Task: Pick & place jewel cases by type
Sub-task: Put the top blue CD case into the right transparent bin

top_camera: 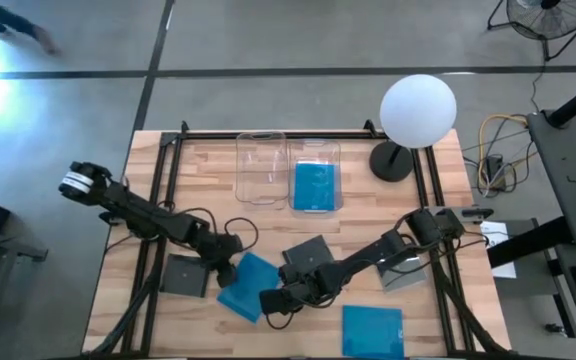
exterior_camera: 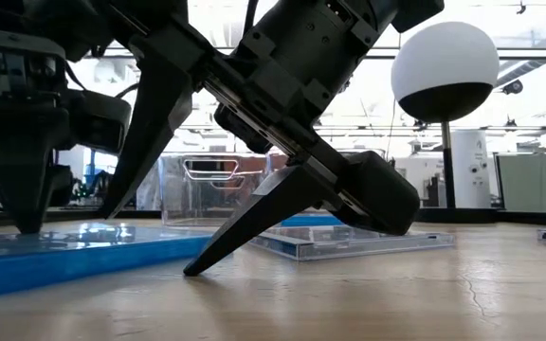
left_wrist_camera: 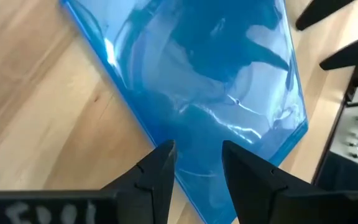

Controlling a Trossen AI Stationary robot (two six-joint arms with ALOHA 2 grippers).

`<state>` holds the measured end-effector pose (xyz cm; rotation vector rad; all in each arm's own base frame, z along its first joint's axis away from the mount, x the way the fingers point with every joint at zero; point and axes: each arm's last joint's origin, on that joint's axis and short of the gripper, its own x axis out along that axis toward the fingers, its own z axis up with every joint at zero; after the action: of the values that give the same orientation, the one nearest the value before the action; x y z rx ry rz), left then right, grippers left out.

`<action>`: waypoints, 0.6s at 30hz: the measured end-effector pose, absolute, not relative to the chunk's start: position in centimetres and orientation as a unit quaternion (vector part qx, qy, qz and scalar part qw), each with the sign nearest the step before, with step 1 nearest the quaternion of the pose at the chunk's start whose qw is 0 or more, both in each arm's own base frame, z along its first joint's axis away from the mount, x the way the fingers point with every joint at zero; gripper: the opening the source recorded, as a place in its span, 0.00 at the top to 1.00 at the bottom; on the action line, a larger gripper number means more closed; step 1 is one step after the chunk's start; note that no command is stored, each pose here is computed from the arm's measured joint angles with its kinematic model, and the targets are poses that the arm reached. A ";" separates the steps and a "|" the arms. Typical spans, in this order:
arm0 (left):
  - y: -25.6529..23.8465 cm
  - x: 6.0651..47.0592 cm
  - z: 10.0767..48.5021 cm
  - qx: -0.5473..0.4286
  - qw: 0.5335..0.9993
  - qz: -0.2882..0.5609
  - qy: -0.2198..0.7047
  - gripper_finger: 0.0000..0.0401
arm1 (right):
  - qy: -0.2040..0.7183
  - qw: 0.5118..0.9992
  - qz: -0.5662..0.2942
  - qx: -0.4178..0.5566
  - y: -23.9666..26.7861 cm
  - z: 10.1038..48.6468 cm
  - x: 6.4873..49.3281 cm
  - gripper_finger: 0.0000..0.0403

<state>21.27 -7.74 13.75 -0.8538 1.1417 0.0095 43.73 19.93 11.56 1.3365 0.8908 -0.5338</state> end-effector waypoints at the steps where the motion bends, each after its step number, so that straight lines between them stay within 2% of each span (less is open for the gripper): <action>1: -7.7 21.3 13.7 -0.392 0.756 0.007 0.524 0.70 | 0.394 0.663 -0.236 0.591 19.9 11.6 43.7 0.46; 13: -6.8 20.4 17.4 -0.349 0.775 0.098 0.518 0.70 | 0.397 0.674 -0.227 0.580 19.9 11.6 43.8 0.46; 18: -6.5 19.4 16.9 -0.364 0.770 0.117 0.510 0.70 | 0.398 0.679 -0.224 0.574 19.6 11.6 43.9 0.46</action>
<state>19.40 -6.46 16.93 -0.7896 1.1060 0.2546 43.92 19.60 11.58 1.2892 0.8938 -0.5038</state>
